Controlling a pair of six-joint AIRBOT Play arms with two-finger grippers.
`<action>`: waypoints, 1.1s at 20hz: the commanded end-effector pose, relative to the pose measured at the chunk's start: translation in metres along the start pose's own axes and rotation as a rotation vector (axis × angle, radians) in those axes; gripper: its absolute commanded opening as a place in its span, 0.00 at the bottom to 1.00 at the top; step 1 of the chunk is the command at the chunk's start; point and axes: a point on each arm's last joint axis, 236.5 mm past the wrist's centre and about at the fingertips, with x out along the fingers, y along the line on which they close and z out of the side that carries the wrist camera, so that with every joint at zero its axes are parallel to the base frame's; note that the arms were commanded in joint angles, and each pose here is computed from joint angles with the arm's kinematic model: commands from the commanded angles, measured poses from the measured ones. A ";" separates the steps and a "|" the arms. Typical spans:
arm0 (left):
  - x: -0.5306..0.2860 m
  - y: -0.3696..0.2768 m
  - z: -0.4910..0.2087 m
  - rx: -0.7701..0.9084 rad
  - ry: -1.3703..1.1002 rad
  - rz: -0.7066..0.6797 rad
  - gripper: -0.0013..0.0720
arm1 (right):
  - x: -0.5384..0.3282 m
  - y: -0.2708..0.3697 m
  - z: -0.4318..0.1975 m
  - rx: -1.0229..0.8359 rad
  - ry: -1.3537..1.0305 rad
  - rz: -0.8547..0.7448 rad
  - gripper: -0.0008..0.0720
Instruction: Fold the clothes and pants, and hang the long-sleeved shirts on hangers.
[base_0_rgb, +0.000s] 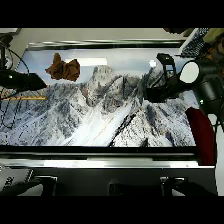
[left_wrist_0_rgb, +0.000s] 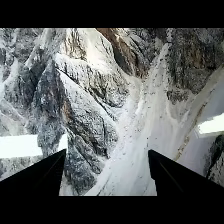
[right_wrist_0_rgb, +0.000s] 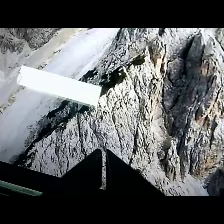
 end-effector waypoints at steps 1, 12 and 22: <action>0.017 0.036 0.047 -0.102 -0.169 0.118 0.84 | 0.000 0.001 0.007 0.000 -0.029 0.003 0.11; 0.248 0.154 0.141 -0.277 -0.508 0.198 0.84 | -0.001 0.001 0.012 0.032 -0.051 0.005 0.14; 0.278 0.175 0.167 -0.323 -0.535 0.195 0.04 | -0.002 0.002 0.026 0.048 -0.112 0.011 0.14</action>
